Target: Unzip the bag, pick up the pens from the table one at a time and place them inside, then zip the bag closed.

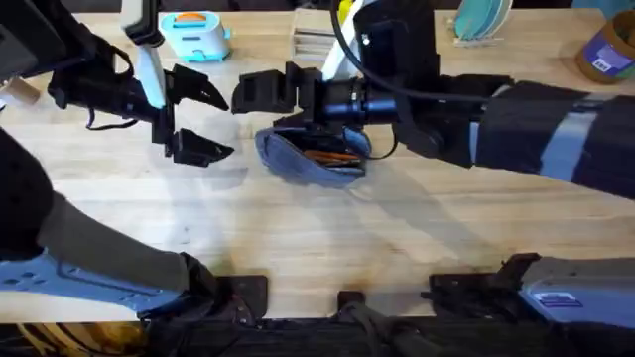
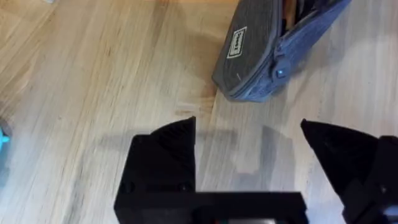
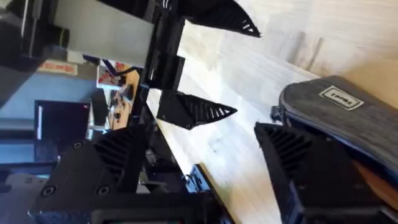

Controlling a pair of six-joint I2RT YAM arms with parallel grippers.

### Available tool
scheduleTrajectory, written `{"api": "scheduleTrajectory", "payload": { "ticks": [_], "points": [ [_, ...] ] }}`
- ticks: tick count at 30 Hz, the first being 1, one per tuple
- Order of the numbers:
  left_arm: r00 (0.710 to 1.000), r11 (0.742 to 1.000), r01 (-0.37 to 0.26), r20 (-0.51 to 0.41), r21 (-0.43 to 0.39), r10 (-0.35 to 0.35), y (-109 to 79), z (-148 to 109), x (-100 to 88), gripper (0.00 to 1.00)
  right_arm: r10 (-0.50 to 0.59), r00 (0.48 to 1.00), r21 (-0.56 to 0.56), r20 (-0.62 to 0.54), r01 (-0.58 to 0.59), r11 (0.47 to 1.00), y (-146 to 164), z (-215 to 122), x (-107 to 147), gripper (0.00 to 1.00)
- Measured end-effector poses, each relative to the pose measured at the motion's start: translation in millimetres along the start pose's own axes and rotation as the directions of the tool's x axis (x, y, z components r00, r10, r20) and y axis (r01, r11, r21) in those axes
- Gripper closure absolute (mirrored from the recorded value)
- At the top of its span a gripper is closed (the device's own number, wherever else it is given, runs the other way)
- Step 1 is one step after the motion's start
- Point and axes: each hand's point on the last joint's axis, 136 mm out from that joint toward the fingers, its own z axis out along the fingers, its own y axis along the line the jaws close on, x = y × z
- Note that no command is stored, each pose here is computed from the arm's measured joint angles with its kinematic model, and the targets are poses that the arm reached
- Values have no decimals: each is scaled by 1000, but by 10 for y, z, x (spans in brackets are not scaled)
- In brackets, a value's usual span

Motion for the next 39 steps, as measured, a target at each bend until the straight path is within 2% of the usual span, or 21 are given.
{"api": "scheduleTrajectory", "payload": {
  "ticks": [5, 6, 11, 17, 21, 28, 31, 39],
  "points": [
    [1000, 1000, -2, -1, 0, 2, 0, 0, 1, 7, -96, 995, 27, -26, 96, 995, 23, -80, 77, 4],
    [1000, 1000, -31, 0, 4, 31, -11, 0, 0, 8, -124, 989, 133, -82, 134, 982, -42, -170, 211, 5],
    [995, 995, -102, 1, 6, 102, -16, 0, -2, 8, -170, 977, 295, -130, 201, 934, -35, -279, 271, 4],
    [978, 978, -210, 1, 5, 210, -14, 1, -1, 7, -246, 963, 375, -108, 268, 887, 222, -367, 168, 4],
    [969, 969, -246, 7, 15, 246, -12, 26, 27, 8, -264, 958, 400, -107, 285, 871, 290, -358, 254, 4],
    [978, 976, -210, 27, 58, 208, -6, 141, 155, 7, -231, 966, 382, -116, 258, 887, 423, -282, 475, 4],
    [978, 976, -210, 27, 57, 209, 0, 147, 163, 8, -160, 985, 378, -64, 172, 910, 459, -235, 444, 4],
    [978, 976, -210, 27, 57, 209, 0, 147, 162, 8, -6, 1000, 396, -21, 14, 918, 337, 86, 552, 5]
  ]
}}
